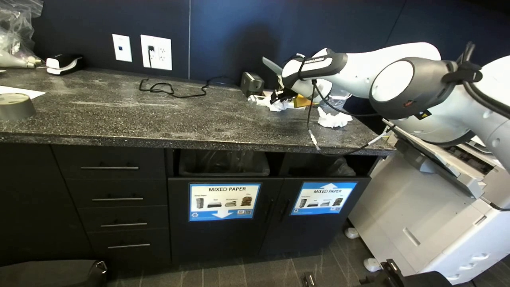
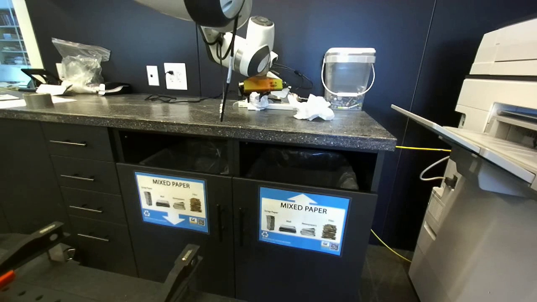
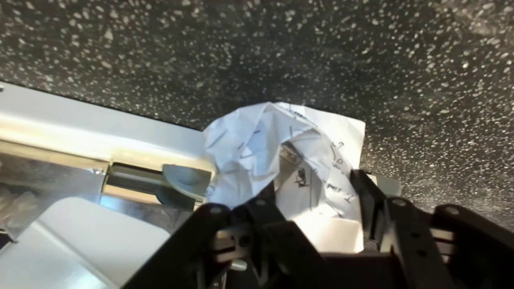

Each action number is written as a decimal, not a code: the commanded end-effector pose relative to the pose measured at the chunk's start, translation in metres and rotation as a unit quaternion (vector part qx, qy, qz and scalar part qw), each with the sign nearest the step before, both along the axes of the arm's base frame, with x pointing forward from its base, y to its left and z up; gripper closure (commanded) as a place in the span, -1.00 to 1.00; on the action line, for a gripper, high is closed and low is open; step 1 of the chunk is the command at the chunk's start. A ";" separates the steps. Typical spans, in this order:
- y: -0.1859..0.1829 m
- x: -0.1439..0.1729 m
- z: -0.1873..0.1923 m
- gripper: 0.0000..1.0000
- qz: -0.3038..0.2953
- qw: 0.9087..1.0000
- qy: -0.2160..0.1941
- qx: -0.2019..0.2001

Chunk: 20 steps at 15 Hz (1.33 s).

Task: Put the white pieces of paper in the right bin

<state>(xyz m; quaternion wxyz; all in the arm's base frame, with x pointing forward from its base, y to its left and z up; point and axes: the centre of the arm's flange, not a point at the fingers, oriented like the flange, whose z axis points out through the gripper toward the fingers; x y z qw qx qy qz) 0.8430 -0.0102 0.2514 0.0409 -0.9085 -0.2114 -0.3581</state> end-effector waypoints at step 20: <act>0.006 -0.009 -0.016 0.80 0.119 0.954 0.195 -0.192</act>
